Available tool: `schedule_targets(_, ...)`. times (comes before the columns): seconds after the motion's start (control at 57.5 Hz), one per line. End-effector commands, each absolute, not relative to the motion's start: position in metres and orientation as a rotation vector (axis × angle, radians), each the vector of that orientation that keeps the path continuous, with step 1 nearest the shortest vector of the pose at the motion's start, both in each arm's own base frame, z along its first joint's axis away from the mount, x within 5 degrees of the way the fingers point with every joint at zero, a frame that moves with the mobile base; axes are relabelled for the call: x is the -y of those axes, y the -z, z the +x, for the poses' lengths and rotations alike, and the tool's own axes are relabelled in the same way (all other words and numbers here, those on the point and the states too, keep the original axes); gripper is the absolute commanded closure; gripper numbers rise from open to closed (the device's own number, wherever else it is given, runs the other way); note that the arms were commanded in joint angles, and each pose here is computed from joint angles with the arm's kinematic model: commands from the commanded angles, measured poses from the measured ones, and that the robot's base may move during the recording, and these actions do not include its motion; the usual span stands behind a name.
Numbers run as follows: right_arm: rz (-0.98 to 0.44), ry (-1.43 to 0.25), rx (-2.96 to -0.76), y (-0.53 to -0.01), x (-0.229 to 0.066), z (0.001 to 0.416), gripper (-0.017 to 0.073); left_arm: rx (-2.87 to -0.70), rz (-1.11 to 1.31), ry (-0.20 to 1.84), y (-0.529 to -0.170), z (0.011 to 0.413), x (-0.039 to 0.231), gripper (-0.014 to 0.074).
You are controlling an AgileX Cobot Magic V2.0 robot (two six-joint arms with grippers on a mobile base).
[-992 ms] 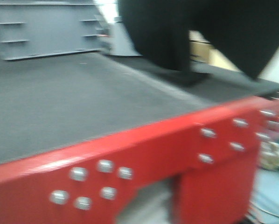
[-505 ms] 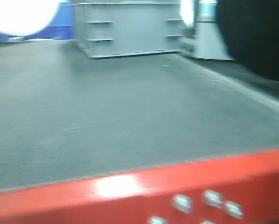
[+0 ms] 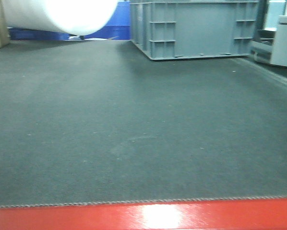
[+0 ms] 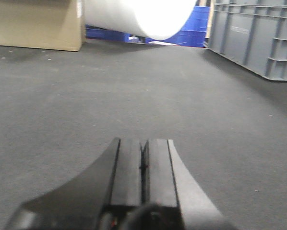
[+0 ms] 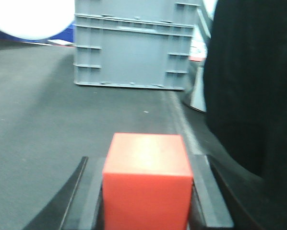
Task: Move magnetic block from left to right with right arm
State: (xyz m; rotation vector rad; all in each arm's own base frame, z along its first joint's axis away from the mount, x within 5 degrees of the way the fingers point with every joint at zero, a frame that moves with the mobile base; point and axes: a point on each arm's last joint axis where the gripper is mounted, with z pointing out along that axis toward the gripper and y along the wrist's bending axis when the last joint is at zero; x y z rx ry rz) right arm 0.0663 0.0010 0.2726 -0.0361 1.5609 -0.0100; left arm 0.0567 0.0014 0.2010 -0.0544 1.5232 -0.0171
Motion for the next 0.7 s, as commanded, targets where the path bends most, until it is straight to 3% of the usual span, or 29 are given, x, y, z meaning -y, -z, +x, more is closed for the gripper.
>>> schedule_targets(0.0,-0.047,0.024,-1.447,-0.2907,-0.0011,0.0651,0.0263,-1.441,-0.057,0.029,-0.2061,0.0557,-0.0014,0.0720)
schedule_targets(0.679,-0.047,0.024,-1.447,-0.2907,-0.0011,0.0651,0.0263,-1.441,-0.057,0.029,-0.2061,0.0557,-0.0014,0.0720)
